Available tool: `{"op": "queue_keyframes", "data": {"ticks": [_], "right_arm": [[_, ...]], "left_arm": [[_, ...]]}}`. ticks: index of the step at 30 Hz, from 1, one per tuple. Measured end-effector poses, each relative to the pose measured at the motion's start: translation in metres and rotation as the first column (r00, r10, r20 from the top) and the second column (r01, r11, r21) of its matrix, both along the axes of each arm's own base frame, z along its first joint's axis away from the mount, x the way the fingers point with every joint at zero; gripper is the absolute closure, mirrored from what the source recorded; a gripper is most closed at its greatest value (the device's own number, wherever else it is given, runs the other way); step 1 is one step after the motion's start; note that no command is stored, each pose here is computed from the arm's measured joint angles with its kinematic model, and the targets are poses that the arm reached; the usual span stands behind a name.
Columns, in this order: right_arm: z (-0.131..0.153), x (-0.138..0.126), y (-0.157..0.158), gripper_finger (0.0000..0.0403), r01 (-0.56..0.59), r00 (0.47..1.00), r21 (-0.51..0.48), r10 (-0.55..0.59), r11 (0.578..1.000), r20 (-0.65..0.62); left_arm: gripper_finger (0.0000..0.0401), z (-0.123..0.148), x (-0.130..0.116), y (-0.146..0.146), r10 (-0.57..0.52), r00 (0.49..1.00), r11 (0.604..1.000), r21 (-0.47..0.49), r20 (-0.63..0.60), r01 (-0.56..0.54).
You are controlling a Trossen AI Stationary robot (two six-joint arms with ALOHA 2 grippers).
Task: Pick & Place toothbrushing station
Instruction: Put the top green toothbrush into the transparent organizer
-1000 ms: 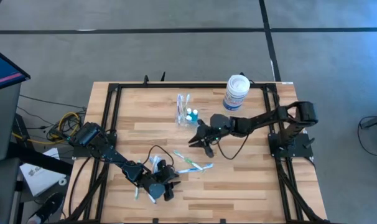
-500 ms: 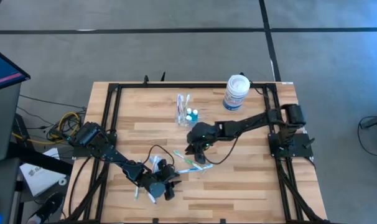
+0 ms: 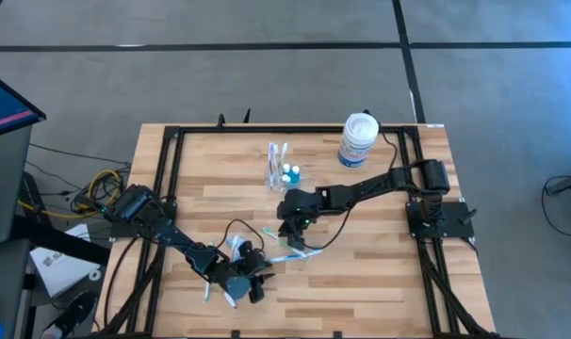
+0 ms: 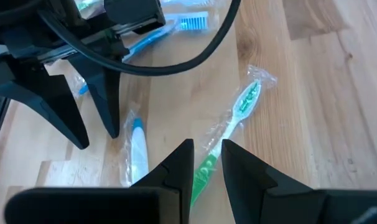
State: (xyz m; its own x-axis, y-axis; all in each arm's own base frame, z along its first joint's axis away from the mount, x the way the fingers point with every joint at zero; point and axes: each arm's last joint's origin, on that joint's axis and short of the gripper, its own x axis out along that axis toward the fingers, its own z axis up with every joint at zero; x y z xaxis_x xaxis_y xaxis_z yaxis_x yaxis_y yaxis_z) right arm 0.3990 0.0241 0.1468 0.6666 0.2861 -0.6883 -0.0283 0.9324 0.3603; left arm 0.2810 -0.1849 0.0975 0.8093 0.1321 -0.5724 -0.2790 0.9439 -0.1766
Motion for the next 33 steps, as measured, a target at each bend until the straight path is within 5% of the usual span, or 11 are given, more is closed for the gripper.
{"op": "queue_keyframes", "data": {"ticks": [33], "right_arm": [[0.001,0.006,0.017,0.0328,0.05,0.998,-0.058,-0.048,0.997,0.037]], "left_arm": [[0.0264,0.0,0.0,0.0,-0.004,1.0,1.0,0.003,0.002,0.004]]}}
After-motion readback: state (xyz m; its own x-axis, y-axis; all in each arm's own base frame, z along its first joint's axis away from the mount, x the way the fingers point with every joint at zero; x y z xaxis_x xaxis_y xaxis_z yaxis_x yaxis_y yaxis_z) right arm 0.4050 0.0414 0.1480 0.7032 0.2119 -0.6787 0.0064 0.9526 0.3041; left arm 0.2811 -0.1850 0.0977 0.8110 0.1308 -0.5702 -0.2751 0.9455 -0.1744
